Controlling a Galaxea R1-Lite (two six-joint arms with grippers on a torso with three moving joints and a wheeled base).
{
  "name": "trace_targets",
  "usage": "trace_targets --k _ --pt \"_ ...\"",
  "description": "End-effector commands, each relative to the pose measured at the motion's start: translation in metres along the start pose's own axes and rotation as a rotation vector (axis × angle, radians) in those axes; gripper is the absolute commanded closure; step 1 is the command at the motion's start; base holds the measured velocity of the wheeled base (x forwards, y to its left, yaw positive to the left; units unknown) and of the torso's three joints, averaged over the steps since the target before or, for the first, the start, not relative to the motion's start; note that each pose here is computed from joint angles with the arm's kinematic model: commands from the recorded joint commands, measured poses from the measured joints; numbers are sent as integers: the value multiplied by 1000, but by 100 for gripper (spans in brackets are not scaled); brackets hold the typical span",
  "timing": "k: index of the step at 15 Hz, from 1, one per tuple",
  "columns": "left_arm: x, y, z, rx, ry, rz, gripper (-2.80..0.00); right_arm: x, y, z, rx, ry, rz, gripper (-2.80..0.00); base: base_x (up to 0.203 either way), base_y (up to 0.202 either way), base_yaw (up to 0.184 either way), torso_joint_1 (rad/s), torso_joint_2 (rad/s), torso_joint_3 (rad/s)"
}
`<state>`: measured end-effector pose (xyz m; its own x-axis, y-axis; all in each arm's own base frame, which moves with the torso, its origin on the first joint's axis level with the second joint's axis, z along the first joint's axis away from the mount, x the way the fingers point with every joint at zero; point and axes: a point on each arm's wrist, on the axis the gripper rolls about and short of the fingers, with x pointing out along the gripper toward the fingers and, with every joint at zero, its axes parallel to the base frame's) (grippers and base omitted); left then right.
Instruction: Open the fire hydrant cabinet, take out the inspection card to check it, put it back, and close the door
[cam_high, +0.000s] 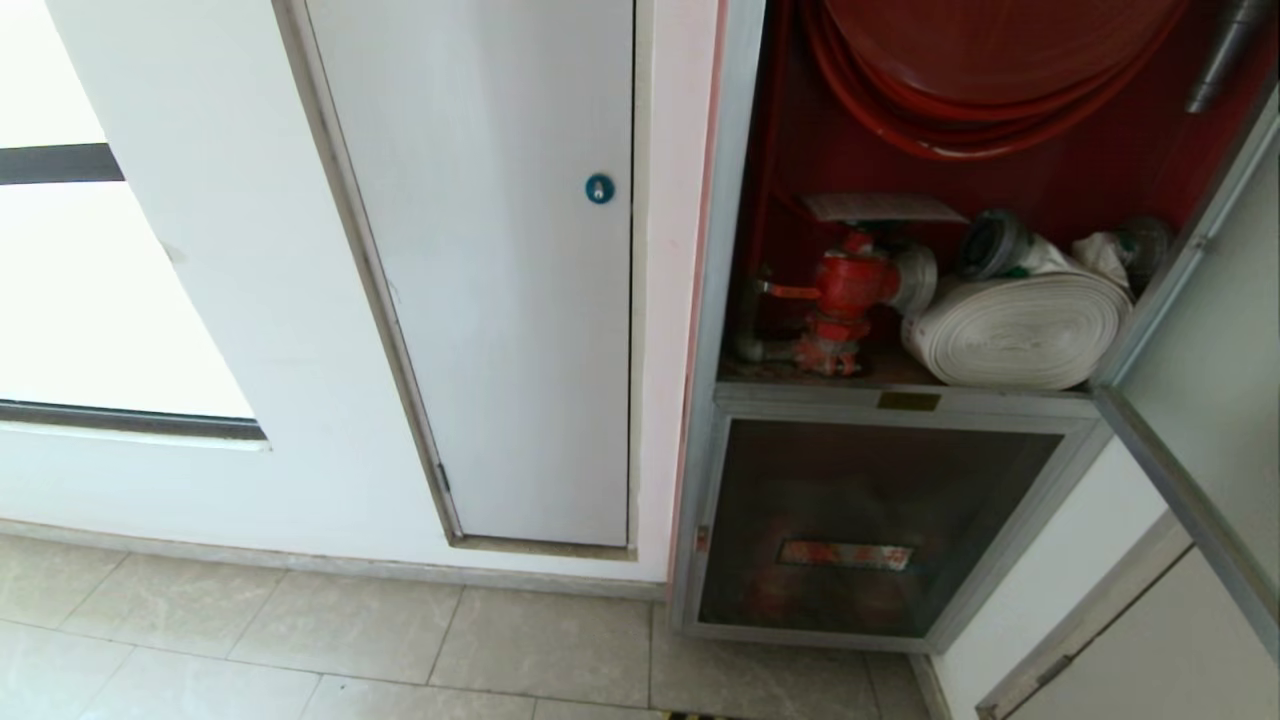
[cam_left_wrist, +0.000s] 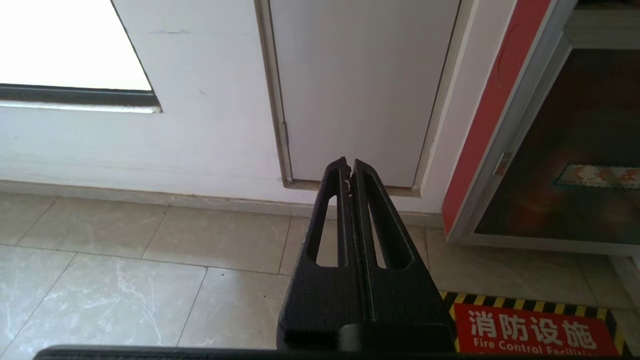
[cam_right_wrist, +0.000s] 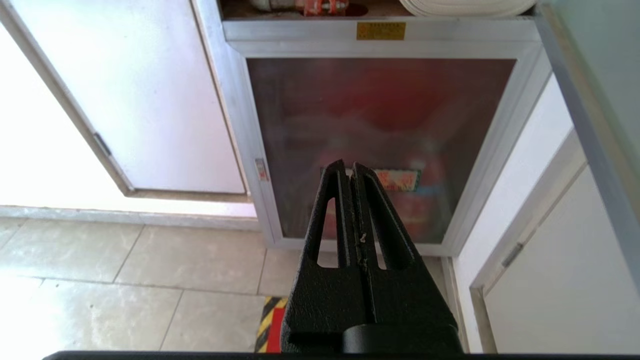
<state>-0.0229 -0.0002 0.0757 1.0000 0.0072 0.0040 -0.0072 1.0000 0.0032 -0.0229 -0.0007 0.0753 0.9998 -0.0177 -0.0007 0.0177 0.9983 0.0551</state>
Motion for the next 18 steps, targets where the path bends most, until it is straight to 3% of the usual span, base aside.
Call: trace_targets --k 1,6,16,18 --pt "0 0 0 0 3 1 0 0 0 0 0 -1 1 0 -195 0 3 0 0 2" --pt "0 0 -1 -2 4 0 0 0 0 0 0 -1 1 0 -158 0 1 0 -2 5" --pt "0 0 -1 -2 4 0 0 0 0 0 -4 -3 -19 0 0 0 0 0 0 0" --pt "0 0 -1 -2 4 0 0 -4 0 14 -3 -38 -26 0 0 0 0 0 0 0"
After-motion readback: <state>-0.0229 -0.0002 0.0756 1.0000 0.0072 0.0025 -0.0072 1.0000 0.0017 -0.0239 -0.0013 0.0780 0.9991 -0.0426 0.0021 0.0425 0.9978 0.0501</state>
